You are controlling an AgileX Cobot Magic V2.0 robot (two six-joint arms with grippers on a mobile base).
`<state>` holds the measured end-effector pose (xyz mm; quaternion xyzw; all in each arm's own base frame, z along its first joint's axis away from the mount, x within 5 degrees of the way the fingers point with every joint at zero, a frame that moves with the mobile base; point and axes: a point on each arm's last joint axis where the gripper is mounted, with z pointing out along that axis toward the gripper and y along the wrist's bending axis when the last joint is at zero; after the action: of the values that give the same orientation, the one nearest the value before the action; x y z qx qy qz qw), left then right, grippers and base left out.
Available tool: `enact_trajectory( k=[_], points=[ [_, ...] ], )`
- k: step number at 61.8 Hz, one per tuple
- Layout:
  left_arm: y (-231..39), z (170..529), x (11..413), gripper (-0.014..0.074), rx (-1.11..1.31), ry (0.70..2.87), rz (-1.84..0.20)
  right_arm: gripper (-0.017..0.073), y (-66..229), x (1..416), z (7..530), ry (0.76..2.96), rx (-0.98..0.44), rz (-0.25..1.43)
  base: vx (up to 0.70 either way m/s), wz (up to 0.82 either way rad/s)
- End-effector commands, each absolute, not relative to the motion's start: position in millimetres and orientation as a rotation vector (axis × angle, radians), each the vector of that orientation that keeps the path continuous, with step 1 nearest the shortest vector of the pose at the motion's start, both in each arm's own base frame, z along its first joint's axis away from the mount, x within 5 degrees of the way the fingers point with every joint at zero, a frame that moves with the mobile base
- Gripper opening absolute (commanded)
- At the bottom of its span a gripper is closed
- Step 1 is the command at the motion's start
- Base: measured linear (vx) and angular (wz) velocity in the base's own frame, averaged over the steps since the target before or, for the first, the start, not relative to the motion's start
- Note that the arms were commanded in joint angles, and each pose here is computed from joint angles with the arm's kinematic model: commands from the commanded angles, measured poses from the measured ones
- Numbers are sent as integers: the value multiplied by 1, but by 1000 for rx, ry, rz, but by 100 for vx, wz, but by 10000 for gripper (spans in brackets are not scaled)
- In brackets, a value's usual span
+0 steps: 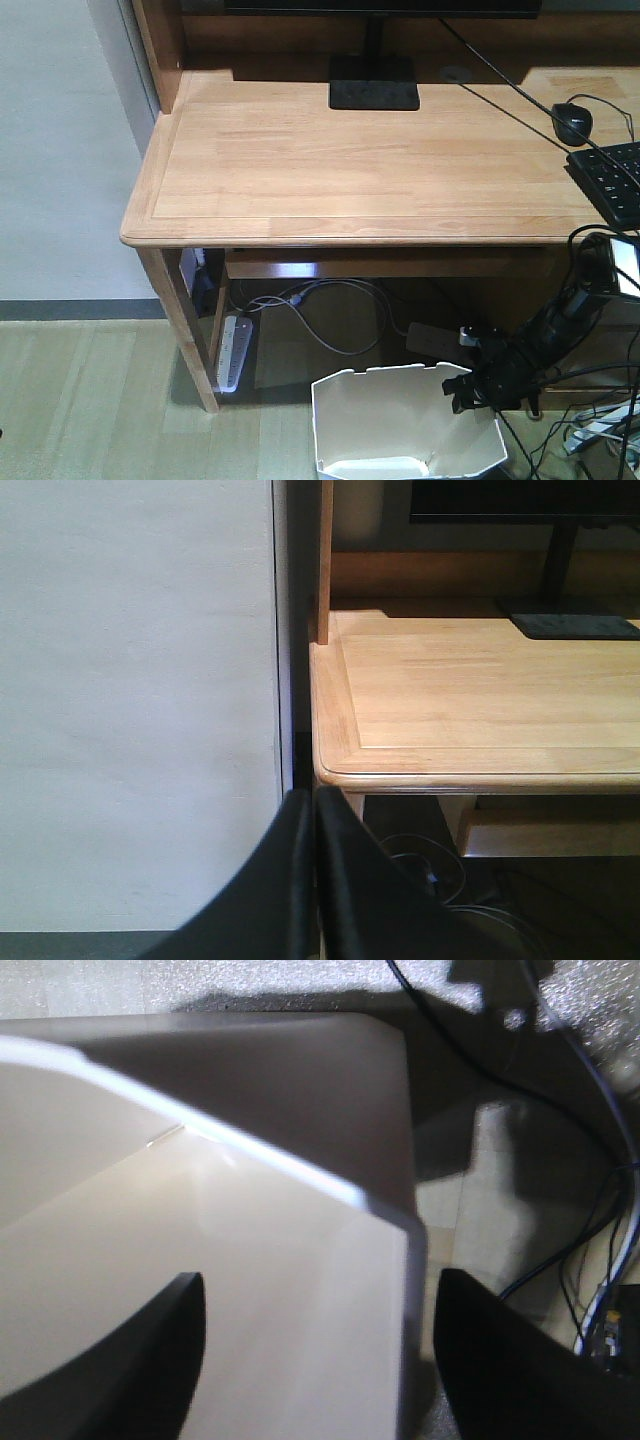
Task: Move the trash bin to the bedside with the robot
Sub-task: 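Lower the right gripper to the rim of the white trash bin, then grasp the bin rim with the right gripper and lift it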
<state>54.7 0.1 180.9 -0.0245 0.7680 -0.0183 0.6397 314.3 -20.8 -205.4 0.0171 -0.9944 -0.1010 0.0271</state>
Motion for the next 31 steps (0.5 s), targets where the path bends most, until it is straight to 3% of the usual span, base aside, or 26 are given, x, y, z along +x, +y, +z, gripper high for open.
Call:
enact_trajectory(
  k=[1, 19, 31],
  points=[
    [0, 177, 56, -6, -63, 1706, -54, 398, -22, 329, -193, -3105, 74, -340, 0, 0],
    [0, 177, 56, -6, -63, 1706, -54, 302, -22, 322, -201, -3090, 69, -325, 0, 0],
    [0, 177, 56, -6, -63, 1706, -54, 118, -18, 318, -201, -3048, 109, -395, 0, 0]
  ],
)
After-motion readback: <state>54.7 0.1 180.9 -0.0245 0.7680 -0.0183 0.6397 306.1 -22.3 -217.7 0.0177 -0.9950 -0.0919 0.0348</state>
